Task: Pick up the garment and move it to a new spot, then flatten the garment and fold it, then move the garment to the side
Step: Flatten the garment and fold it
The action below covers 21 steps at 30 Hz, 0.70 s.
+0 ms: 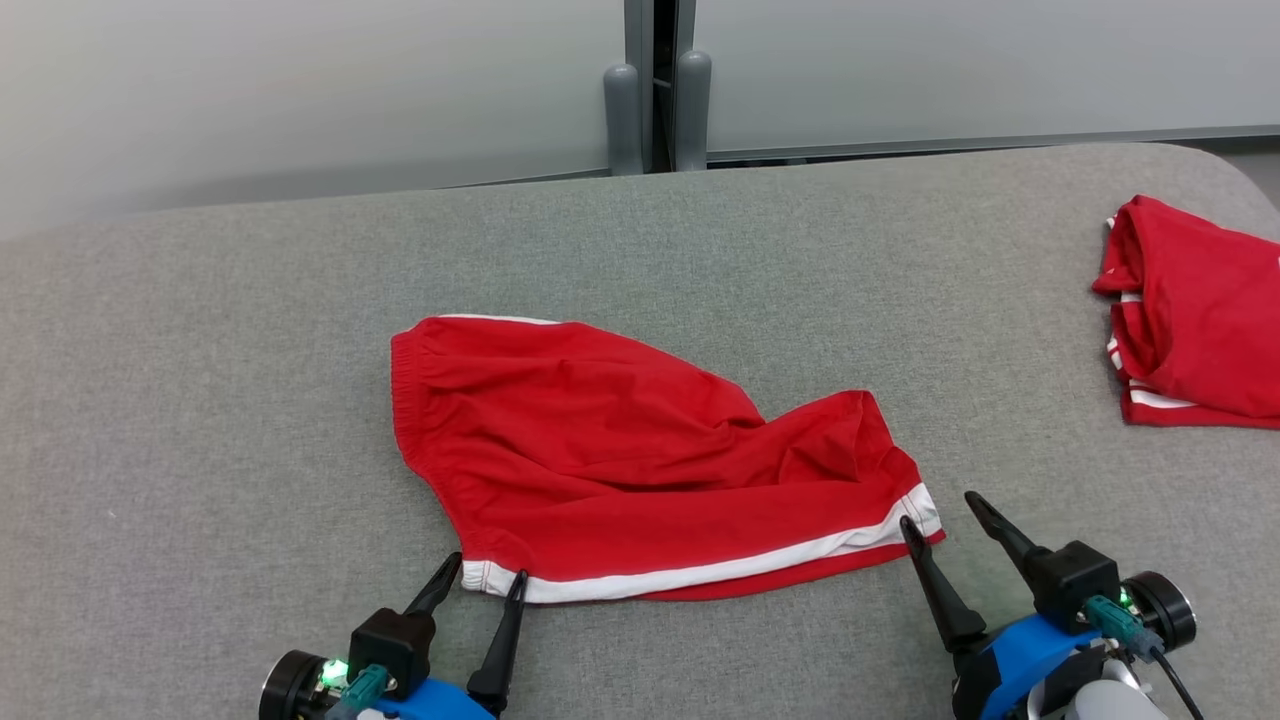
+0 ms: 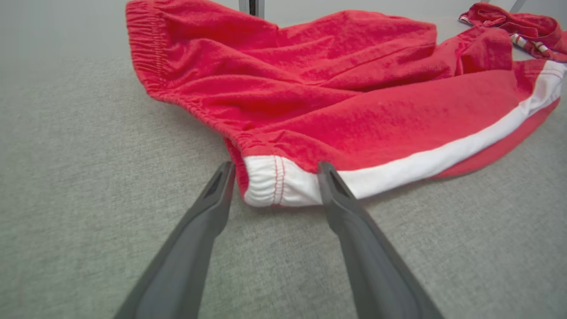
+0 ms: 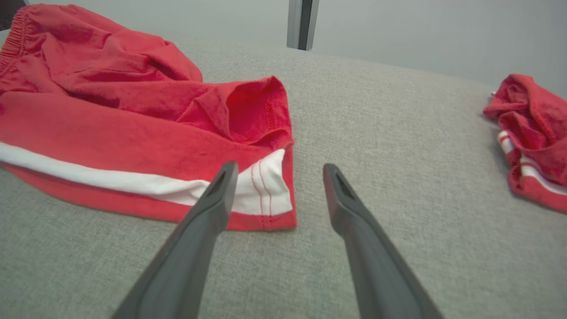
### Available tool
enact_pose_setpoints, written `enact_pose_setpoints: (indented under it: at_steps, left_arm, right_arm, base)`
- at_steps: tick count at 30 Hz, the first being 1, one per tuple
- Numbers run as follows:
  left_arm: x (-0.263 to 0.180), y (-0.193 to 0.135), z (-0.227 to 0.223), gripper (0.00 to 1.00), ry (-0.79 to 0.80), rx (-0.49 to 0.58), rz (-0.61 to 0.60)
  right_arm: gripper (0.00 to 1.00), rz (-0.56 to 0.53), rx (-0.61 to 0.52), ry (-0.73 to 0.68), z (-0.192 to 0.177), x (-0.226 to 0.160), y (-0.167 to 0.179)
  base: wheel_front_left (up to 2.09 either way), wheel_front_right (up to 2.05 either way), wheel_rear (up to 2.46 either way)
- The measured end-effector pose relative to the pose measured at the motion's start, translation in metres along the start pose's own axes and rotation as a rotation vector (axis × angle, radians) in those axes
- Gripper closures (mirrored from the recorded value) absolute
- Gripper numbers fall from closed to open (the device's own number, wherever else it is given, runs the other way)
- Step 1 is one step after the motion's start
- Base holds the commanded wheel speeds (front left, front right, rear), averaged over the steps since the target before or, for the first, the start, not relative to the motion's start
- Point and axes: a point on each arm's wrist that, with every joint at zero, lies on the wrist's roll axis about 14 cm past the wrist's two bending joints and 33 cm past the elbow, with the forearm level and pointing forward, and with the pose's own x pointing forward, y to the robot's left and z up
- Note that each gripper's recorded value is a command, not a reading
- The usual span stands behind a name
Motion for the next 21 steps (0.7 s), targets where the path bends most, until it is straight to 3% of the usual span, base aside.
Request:
enact_pose_setpoints:
  at_steps: [19,20,21]
  left_arm:
    - [0.023,-0.013,-0.012,0.00,0.070,0.088,-0.120]
    - [0.024,-0.015,-0.012,0.35,0.071,0.091,-0.128]
    - [0.025,-0.016,-0.012,0.67,0.073,0.091,-0.135]
  right_arm:
    - [0.00,0.117,-0.041,0.089,-0.017,0.020,0.013]
    - [0.34,0.123,-0.044,0.090,-0.017,0.021,0.014]
    - [0.84,0.130,-0.044,0.093,-0.018,0.021,0.016]
  base:
    - [0.00,0.00,0.00]
    - [0.00,0.00,0.00]
    - [0.00,0.00,0.00]
